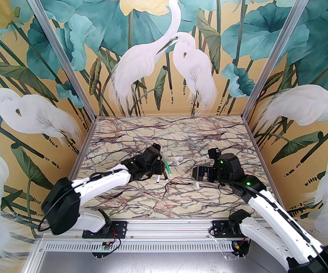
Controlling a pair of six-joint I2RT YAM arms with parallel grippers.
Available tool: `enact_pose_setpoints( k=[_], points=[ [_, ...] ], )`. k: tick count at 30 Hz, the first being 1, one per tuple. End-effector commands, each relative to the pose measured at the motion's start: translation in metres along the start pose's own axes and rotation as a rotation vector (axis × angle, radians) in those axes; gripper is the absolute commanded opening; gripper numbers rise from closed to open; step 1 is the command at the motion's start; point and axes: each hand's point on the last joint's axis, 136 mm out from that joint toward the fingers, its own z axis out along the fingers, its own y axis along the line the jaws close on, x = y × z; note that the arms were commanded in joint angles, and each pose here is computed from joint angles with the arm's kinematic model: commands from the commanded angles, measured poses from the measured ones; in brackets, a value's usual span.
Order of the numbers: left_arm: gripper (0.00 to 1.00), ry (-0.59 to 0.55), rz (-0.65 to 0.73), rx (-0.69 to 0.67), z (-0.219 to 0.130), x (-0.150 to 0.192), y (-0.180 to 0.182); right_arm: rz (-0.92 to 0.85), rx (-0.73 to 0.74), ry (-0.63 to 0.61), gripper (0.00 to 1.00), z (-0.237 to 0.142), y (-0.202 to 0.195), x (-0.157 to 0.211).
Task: Open the pen caps
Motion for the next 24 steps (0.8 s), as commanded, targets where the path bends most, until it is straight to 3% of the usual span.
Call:
enact_pose_setpoints(
  k=[1,10,24],
  points=[
    [0.02,-0.003,0.007,-0.125,0.011,-0.008,0.024,0.001,-0.085,-0.021,0.99,-0.007,0.02,-0.007],
    [0.04,0.003,-0.006,-0.243,0.048,-0.018,0.057,-0.003,-0.119,-0.03,0.99,-0.01,0.027,-0.011],
    [0.05,0.029,0.023,-0.309,0.078,-0.024,0.073,-0.004,-0.086,-0.002,0.99,-0.004,0.021,-0.01]
  ],
)
